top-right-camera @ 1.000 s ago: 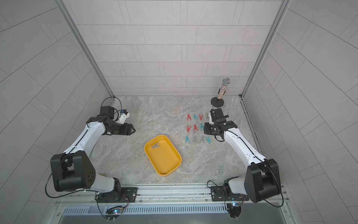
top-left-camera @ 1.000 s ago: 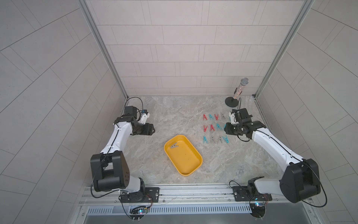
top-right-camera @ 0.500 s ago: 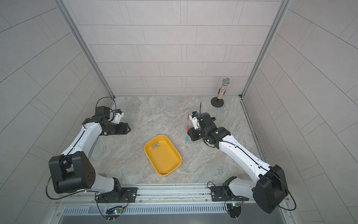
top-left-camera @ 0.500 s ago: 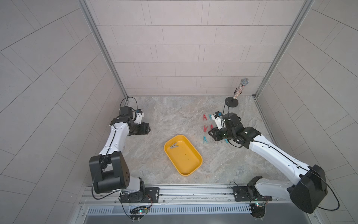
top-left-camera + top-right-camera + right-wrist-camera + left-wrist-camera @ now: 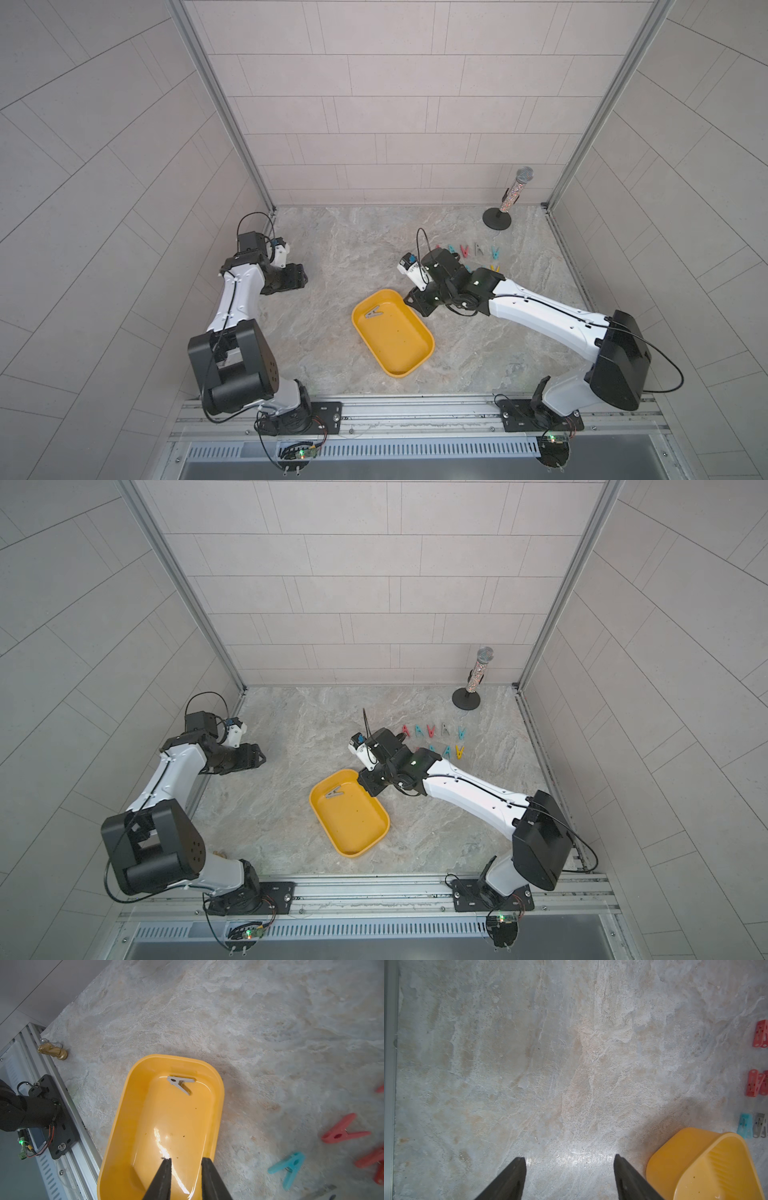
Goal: Take the clothespins out of the storage box
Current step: Pick up the clothespin from the storage box.
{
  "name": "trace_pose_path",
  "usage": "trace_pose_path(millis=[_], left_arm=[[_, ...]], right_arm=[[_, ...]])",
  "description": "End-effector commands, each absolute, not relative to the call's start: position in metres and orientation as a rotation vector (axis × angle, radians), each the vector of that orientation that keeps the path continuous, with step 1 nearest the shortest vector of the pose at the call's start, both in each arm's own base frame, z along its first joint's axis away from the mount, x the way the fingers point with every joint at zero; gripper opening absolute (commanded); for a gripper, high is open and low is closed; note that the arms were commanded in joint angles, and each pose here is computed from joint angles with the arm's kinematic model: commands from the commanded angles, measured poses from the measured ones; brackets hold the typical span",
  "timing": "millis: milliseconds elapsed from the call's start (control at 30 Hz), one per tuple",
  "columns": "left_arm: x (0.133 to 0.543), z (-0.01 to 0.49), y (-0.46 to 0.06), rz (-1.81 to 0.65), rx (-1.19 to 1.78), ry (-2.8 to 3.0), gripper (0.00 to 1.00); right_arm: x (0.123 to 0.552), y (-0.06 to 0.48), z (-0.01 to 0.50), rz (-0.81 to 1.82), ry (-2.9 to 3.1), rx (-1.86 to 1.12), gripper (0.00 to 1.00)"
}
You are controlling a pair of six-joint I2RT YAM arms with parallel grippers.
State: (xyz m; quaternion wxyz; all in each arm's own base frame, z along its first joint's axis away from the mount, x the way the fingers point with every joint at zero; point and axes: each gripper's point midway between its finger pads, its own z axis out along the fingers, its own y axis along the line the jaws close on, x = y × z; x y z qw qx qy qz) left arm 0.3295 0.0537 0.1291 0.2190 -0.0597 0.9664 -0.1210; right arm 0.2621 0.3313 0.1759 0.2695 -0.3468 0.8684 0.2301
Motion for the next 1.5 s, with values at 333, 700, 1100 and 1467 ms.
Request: trace_pose_path(millis=[333, 700, 1100, 1467], left_arm=[[0.327, 0.120, 0.045, -0.429, -0.156, 2.714, 0.74], [0.328, 0.120, 0.044, -0.440, -0.154, 2.712, 0.74], [0.328, 0.120, 0.043, -0.448, -0.153, 2.714, 0.74], [0.328, 0.121, 0.043, -0.449, -0.153, 2.711, 0.74]], right_arm=[[0.251, 0.401, 0.115, 0.520, 2.369, -1.290, 0.28], [0.275, 0.409, 0.073, 0.376, 2.400, -1.350, 0.27], [0.290, 0.398, 0.050, 0.267, 2.416, -1.362, 0.30], [0.297, 0.399, 0.036, 0.234, 2.427, -1.374, 0.32]])
